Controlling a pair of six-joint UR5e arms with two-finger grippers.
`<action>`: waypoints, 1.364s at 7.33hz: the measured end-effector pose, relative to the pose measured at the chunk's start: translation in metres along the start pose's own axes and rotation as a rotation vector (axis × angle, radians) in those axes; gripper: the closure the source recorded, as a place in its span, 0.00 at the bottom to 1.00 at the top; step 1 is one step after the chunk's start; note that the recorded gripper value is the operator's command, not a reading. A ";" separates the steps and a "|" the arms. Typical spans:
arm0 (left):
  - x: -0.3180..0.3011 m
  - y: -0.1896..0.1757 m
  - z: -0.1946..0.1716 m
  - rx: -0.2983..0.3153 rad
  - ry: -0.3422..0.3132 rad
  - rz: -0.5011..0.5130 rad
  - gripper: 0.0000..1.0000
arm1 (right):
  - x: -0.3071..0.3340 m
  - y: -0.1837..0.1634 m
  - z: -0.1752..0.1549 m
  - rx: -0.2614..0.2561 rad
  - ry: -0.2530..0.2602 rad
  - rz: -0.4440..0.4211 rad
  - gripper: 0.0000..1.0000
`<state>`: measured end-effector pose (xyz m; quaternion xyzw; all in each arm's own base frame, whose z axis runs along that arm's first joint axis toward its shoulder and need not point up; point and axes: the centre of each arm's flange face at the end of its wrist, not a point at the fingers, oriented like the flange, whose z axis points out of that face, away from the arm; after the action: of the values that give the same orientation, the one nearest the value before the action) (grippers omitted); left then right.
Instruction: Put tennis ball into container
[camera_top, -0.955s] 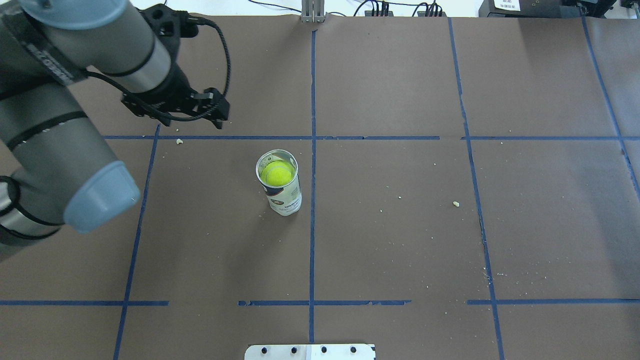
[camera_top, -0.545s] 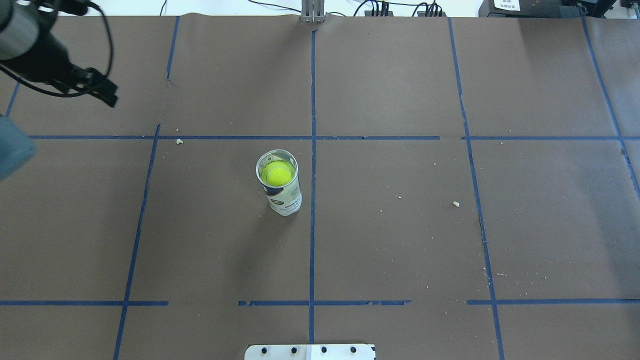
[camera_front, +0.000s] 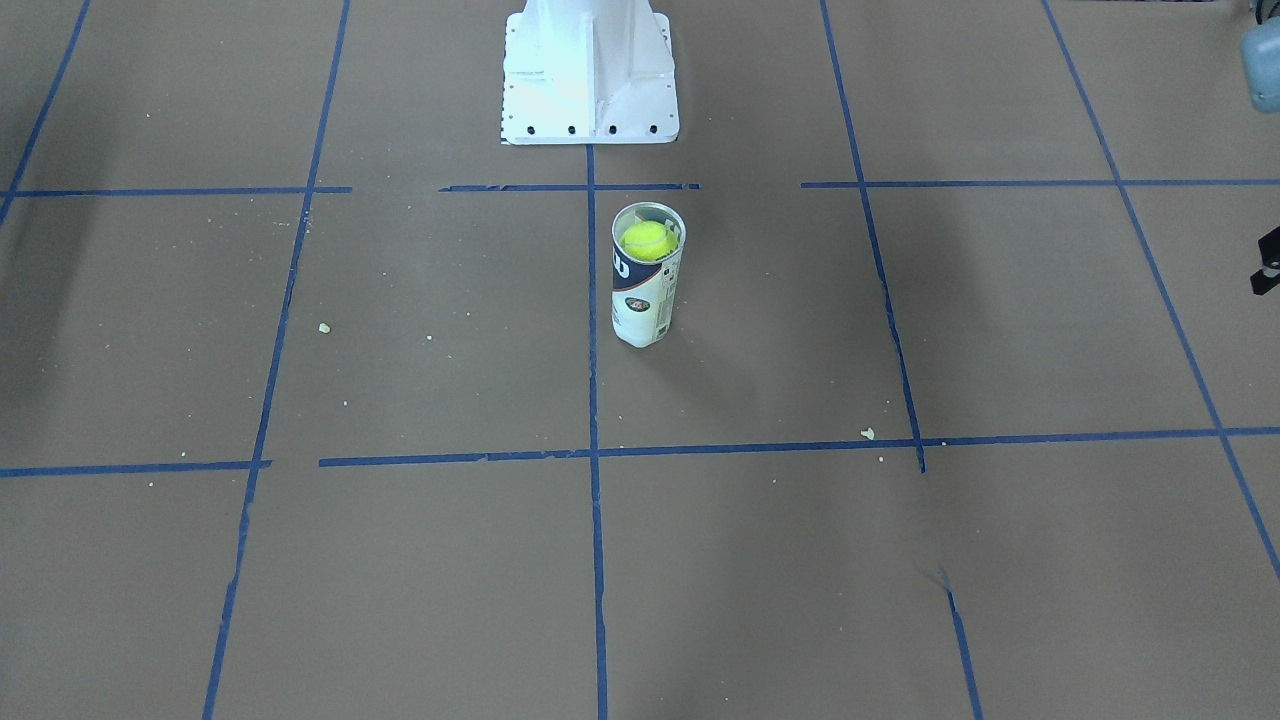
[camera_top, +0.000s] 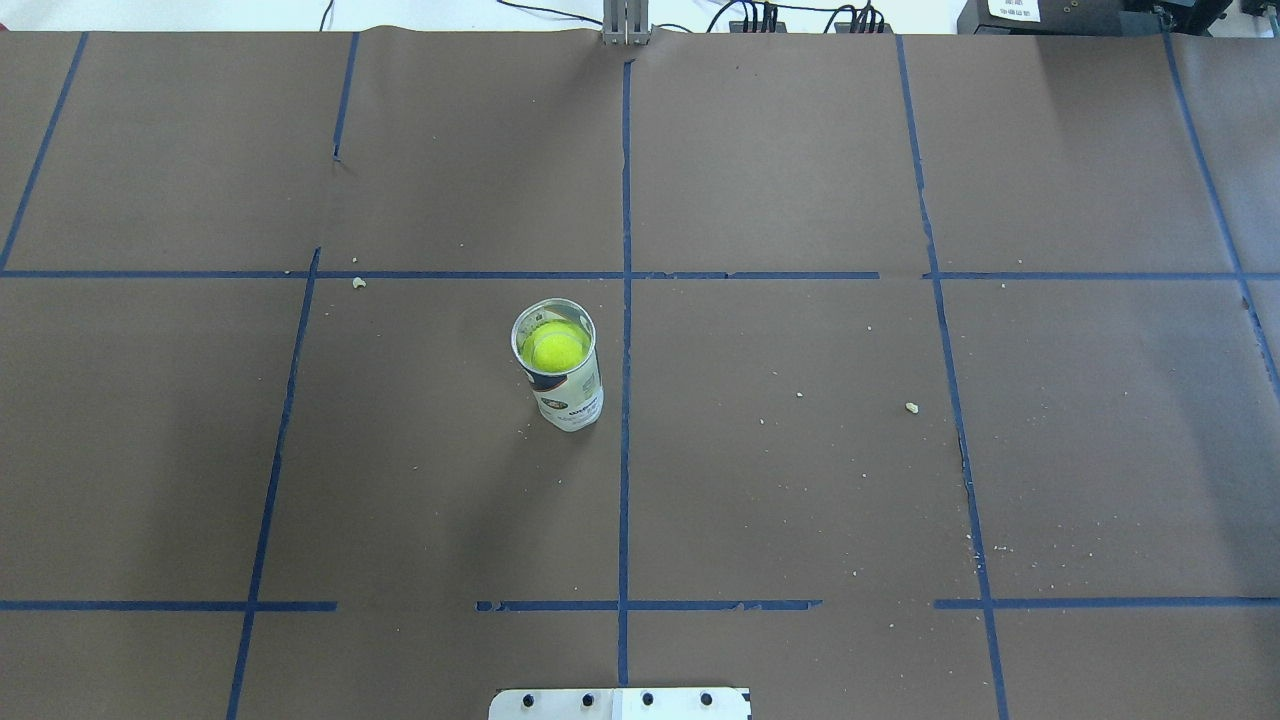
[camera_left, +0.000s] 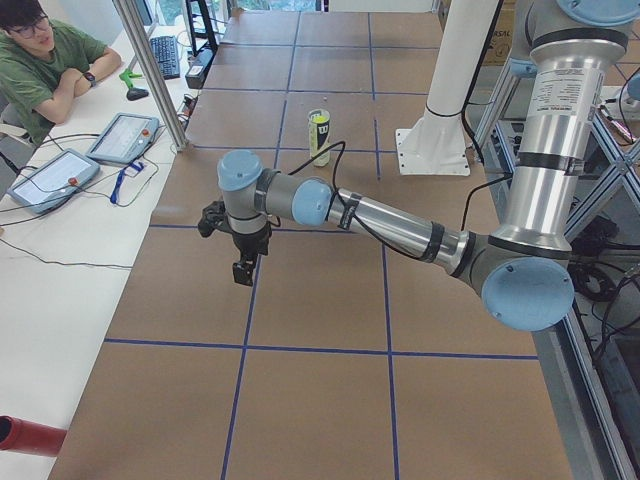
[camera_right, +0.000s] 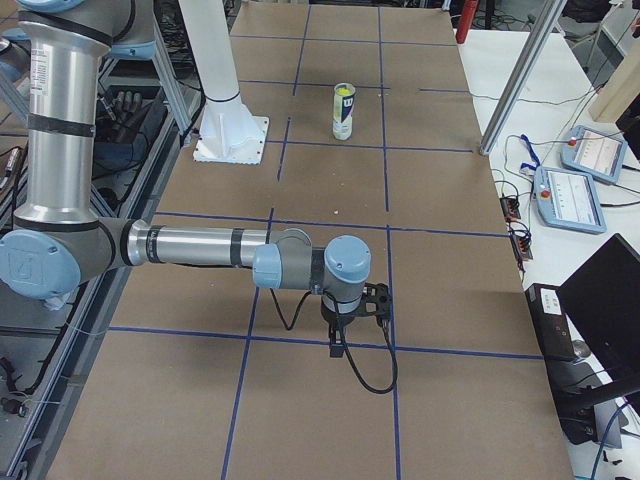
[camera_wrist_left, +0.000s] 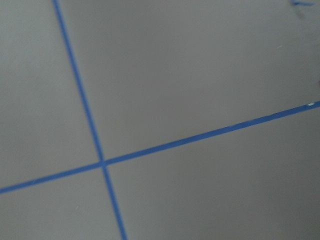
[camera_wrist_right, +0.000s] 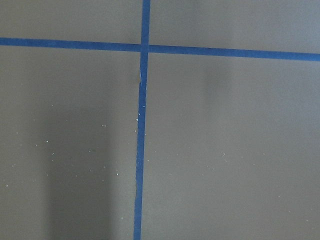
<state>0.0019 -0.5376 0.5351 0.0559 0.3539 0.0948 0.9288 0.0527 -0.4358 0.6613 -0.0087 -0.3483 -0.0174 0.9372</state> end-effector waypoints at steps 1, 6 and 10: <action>-0.022 0.014 0.018 -0.038 0.001 -0.041 0.00 | 0.000 0.000 0.000 0.000 0.000 0.000 0.00; -0.057 0.051 0.036 -0.077 0.053 -0.103 0.00 | 0.000 0.000 0.000 0.001 0.000 -0.001 0.00; -0.074 0.079 0.043 -0.095 0.150 -0.084 0.00 | 0.000 0.000 0.000 0.000 0.000 0.000 0.00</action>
<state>-0.0347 -0.4781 0.6283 -0.0103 0.4196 0.0766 0.9044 0.0527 -0.4358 0.6613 -0.0088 -0.3483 -0.0174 0.9372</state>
